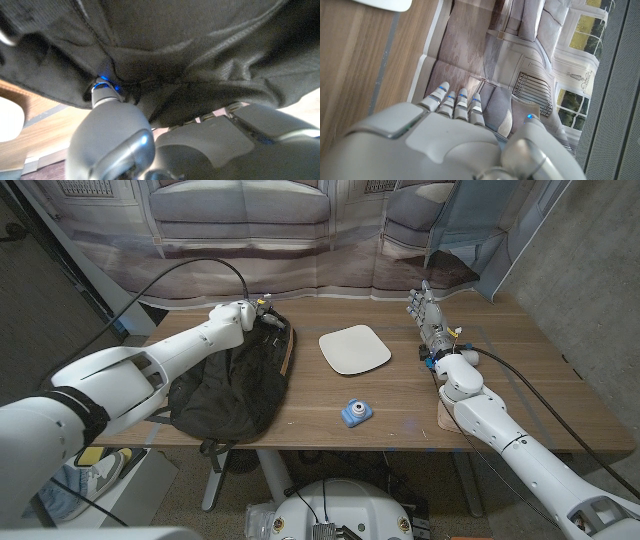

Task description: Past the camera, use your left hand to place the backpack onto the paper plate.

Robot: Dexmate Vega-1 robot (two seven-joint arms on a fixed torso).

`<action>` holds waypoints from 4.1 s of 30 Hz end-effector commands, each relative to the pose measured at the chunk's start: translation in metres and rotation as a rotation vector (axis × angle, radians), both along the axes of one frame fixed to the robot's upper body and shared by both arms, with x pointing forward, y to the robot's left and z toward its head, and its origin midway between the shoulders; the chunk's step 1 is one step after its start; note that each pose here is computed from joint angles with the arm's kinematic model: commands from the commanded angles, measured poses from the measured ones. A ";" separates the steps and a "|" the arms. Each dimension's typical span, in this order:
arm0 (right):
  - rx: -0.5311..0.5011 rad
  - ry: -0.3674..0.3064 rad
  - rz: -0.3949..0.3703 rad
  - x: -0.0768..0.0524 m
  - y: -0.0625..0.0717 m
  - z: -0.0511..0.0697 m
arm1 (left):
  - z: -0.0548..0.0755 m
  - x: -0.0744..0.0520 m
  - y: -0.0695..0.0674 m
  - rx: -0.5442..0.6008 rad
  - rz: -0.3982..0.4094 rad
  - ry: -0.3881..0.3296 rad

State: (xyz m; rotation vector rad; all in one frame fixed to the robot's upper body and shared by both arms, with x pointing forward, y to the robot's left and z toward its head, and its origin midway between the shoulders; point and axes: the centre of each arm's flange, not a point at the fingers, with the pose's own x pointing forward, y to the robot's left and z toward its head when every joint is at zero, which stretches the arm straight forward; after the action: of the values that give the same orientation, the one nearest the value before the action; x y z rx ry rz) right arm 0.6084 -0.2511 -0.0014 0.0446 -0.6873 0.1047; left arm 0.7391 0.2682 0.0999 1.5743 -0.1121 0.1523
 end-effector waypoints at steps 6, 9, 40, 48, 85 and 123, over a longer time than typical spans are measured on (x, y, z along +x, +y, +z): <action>0.001 0.002 0.010 0.004 0.001 -0.002 | -0.016 0.005 -0.004 0.022 0.021 0.036; 0.000 0.000 0.010 0.003 0.001 -0.002 | -0.019 0.007 -0.007 0.029 0.019 0.038; 0.021 -0.004 0.015 0.002 -0.005 -0.007 | -0.035 0.010 -0.031 0.106 0.033 0.001; 0.020 -0.002 0.014 0.002 -0.006 -0.007 | -0.039 0.010 -0.033 0.109 0.039 -0.003; 0.021 -0.029 0.023 -0.009 -0.007 -0.004 | -0.033 -0.012 -0.031 0.077 0.021 -0.179; 0.013 -0.076 0.025 -0.031 -0.002 0.007 | -0.009 -0.061 -0.012 0.040 -0.015 -0.322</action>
State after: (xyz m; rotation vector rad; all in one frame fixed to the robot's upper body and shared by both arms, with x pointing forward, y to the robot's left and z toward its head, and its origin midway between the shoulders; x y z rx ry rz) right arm 0.5834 -0.2528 0.0025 0.0641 -0.7500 0.1260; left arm 0.6931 0.2513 0.0821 1.5948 -0.3471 0.3685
